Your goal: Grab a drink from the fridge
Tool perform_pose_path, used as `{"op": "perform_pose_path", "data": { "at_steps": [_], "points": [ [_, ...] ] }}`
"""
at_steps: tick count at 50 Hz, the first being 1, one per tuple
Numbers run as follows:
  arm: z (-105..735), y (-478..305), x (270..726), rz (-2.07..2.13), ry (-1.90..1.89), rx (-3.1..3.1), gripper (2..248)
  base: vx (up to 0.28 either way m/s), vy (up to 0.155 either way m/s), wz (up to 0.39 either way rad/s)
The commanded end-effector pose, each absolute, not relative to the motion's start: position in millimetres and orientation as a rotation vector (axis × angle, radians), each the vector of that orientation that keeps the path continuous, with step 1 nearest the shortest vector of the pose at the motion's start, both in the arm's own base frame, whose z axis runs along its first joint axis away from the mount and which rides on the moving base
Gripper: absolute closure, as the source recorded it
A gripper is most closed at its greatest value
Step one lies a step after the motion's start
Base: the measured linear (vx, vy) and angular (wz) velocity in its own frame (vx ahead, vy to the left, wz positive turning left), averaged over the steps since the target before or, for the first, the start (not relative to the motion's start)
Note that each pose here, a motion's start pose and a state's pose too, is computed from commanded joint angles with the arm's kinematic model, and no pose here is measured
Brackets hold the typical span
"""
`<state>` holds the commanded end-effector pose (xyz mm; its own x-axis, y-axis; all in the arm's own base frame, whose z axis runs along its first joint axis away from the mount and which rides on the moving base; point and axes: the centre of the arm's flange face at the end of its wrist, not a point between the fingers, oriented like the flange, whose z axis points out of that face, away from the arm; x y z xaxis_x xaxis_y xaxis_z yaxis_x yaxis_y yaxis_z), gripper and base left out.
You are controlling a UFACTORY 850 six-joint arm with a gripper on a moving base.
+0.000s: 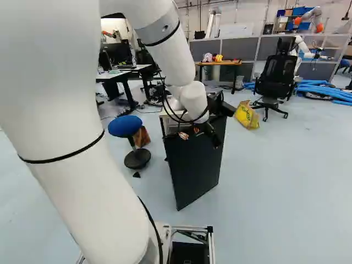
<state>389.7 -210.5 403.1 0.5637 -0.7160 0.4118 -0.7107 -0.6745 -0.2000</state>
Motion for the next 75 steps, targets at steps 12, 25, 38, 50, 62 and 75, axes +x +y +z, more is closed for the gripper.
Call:
{"op": "perform_pose_path", "data": {
  "at_steps": [12,25,38,50,62,75],
  "points": [
    [403.1,-189.3,389.9,-0.734,1.199,-2.786,3,0.0,0.0,0.0],
    [402.9,-166.3,390.2,-0.727,1.127,-2.805,3,0.0,0.0,0.0],
    [402.8,-143.6,390.5,-0.721,1.05,-2.824,3,0.0,0.0,0.0],
    [402.6,-125.4,390.6,-0.718,0.959,-2.855,3,0.0,0.0,0.0],
    [401.3,-125.6,391.1,-0.713,0.959,-2.856,3,0.0,0.0,0.0],
    [388.3,-128.9,398.5,-0.698,0.941,-2.88,3,0.0,0.0,0.0]
  ]
}}
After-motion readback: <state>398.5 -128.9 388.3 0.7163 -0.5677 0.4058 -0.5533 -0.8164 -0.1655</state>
